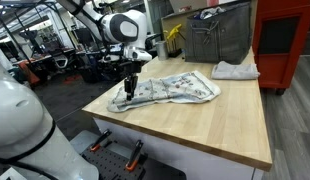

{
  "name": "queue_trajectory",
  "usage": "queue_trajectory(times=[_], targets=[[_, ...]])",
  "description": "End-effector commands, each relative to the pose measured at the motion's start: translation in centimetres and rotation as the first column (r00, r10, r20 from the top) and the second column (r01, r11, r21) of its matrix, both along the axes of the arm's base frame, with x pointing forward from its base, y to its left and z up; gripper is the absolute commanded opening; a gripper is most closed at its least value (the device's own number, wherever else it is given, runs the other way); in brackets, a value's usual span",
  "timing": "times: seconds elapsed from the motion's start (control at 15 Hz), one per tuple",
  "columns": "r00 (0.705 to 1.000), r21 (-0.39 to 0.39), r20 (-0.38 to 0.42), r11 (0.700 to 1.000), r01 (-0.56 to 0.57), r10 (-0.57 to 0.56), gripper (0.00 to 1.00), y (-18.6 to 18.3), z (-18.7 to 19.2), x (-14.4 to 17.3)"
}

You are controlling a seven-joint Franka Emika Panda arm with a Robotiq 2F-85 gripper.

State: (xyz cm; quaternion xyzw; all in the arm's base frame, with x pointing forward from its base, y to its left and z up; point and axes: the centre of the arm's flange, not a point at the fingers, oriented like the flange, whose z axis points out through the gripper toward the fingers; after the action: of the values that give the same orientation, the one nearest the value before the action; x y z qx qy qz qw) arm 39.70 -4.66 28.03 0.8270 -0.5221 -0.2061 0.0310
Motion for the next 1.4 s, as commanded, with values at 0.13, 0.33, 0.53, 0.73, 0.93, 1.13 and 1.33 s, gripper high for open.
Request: queue_trajectory(times=[0.13, 0.33, 0.53, 0.73, 0.93, 1.13, 1.33], targets=[[0.991, 0.062, -0.018, 0.989, -0.132, 0.133, 0.00, 0.4, 0.9, 0.0], [0.987, 0.087, 0.003, 0.983, -0.162, 0.163, 0.00, 1.4, 0.4, 0.4], [0.981, 0.119, 0.007, 0.974, -0.191, 0.191, 0.00, 2.5, 0.0, 0.5], [0.979, 0.143, 0.009, 0.968, -0.205, 0.206, 0.00, 3.3, -0.5, 0.5], [0.979, 0.144, 0.008, 0.968, -0.205, 0.206, 0.00, 3.7, -1.5, 0.7], [0.977, 0.158, -0.002, 0.965, -0.208, 0.212, 0.00, 4.4, -2.8, 1.2], [0.979, 0.172, 0.009, 0.964, -0.203, 0.205, 0.00, 5.4, -3.7, 1.8]])
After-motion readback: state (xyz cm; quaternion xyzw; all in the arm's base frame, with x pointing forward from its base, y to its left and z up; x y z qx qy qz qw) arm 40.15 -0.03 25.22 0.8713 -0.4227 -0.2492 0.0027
